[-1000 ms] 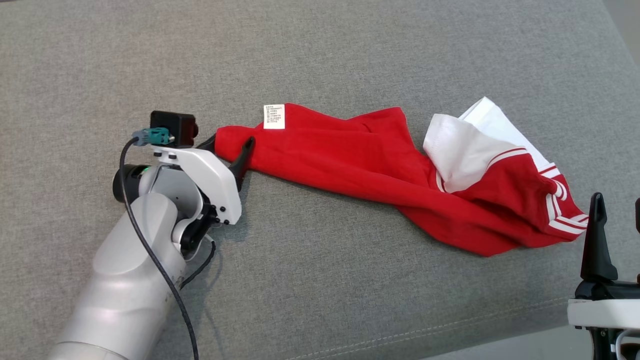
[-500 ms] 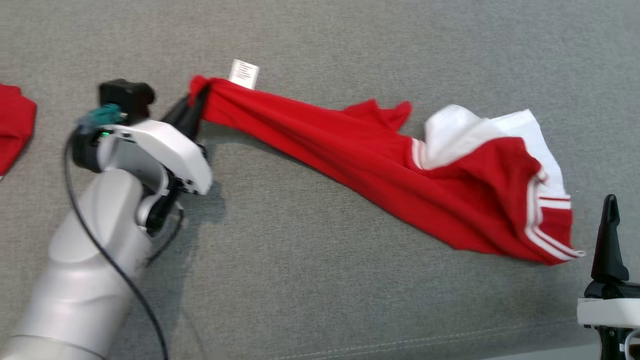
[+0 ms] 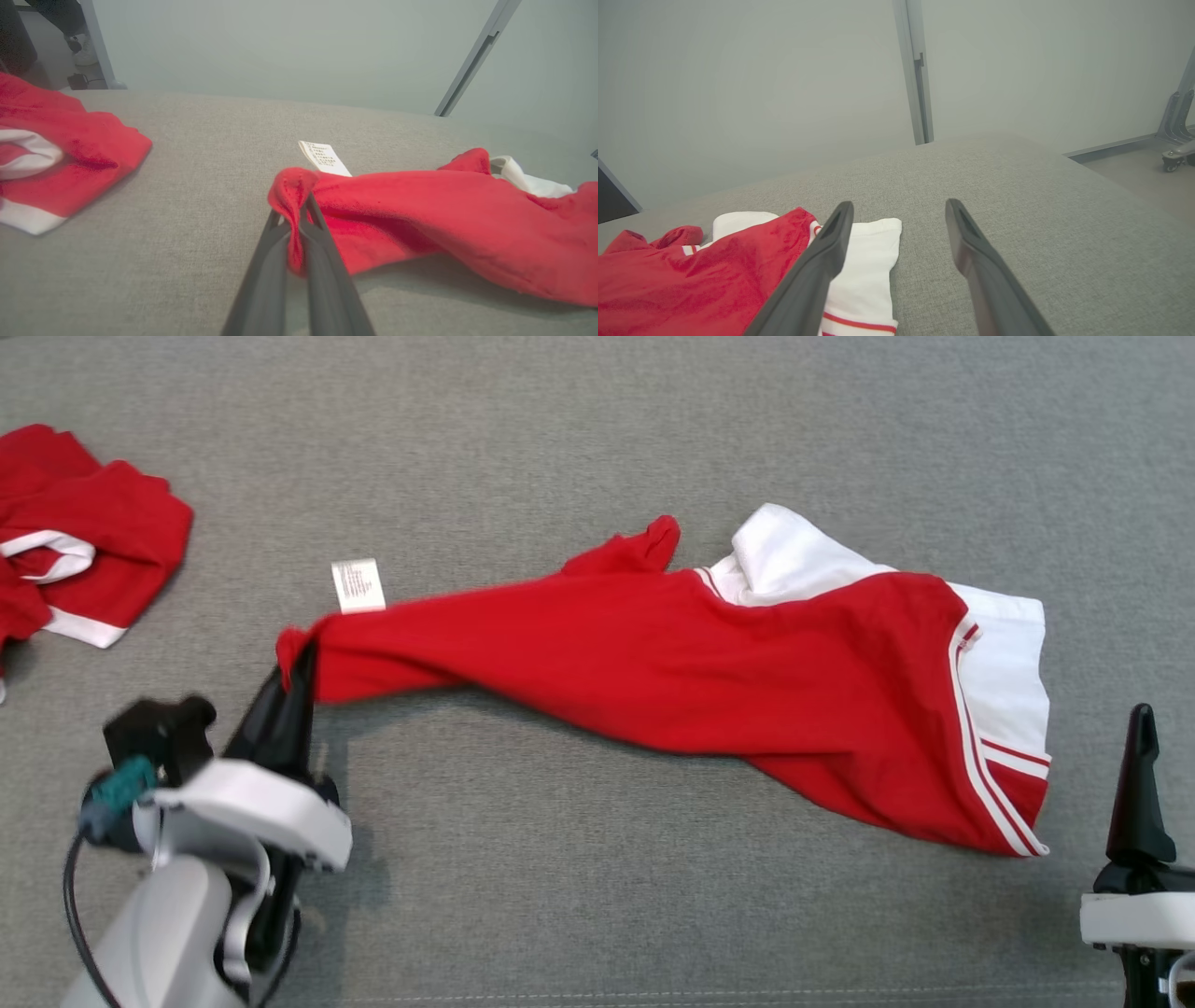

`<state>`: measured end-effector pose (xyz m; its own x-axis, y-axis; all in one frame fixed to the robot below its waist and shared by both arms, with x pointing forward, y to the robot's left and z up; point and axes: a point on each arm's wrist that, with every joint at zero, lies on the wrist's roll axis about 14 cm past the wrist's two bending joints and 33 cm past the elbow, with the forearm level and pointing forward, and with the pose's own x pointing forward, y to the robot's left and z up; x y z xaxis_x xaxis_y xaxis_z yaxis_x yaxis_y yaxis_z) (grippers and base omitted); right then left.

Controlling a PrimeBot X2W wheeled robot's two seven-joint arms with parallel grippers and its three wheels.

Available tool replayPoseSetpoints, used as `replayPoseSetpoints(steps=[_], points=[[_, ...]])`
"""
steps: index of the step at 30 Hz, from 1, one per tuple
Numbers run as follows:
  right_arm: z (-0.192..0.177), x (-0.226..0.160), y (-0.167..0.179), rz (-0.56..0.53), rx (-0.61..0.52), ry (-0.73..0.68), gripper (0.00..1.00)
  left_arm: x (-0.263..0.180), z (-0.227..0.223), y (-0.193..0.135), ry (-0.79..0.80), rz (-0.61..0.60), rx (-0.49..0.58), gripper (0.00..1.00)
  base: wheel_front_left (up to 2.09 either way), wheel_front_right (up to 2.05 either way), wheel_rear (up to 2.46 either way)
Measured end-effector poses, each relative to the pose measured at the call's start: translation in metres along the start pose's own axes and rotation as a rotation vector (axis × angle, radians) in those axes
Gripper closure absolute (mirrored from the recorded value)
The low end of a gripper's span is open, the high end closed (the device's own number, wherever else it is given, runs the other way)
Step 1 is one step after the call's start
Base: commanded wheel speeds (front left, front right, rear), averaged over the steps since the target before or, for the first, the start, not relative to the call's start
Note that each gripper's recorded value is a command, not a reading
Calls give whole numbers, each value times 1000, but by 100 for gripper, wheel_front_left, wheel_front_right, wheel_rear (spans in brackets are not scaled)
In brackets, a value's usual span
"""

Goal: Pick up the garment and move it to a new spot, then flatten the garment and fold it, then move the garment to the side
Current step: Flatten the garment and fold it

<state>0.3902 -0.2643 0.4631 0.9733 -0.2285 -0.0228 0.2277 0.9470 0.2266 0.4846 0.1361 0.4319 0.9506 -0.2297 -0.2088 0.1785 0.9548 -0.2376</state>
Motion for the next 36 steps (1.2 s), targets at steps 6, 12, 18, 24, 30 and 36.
replayPoseSetpoints(steps=[6,12,18,24,30,36], points=[[-5,-3,0,3,1,16,0,-52,-19,5,23,75,-68,100,0,0,0],[-2,-8,2,8,9,12,0,-84,-40,12,67,140,-101,100,0,0,0],[-10,-29,-13,-31,22,49,0,-109,-65,9,119,183,-152,100,0,0,0],[-7,-32,-12,-28,27,44,0,-113,-57,24,80,253,-157,0,0,0,0],[1,-32,-11,-21,16,18,0,-114,-23,38,-22,305,-88,0,0,0,0],[23,-22,8,47,-60,-34,0,-117,26,24,-132,267,-10,0,0,0,0]])
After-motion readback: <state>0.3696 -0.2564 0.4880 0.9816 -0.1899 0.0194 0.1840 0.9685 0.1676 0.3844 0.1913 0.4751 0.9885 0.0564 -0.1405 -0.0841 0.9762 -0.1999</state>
